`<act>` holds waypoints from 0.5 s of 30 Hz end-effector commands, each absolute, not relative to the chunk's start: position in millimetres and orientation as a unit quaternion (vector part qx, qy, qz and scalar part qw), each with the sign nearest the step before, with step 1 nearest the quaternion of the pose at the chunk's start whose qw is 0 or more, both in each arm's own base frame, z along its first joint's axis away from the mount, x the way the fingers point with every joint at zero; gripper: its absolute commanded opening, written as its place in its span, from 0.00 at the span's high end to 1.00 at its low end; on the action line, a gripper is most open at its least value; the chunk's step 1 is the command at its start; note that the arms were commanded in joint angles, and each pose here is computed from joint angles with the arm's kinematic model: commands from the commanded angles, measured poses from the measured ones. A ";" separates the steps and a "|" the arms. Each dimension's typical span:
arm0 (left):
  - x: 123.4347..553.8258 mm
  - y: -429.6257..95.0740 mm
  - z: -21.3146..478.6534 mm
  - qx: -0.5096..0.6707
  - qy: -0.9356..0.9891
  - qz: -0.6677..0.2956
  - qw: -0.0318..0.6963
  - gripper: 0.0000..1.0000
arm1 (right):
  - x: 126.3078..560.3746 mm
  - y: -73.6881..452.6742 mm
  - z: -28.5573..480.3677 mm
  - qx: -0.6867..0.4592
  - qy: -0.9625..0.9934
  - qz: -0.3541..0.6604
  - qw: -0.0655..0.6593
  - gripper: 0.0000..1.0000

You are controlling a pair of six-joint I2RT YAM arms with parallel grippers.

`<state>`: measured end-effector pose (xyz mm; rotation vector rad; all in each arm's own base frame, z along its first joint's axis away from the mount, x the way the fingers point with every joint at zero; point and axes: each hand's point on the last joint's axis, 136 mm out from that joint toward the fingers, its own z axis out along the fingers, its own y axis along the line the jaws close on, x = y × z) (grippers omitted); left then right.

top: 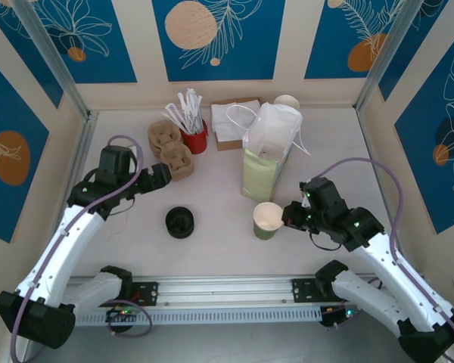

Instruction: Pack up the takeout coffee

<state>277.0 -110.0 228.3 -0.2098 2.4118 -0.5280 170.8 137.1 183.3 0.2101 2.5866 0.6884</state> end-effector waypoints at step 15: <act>250.6 -136.3 170.0 -0.037 0.950 -0.192 0.243 0.11 | 191.5 225.0 175.4 0.033 0.933 0.235 0.271 1.00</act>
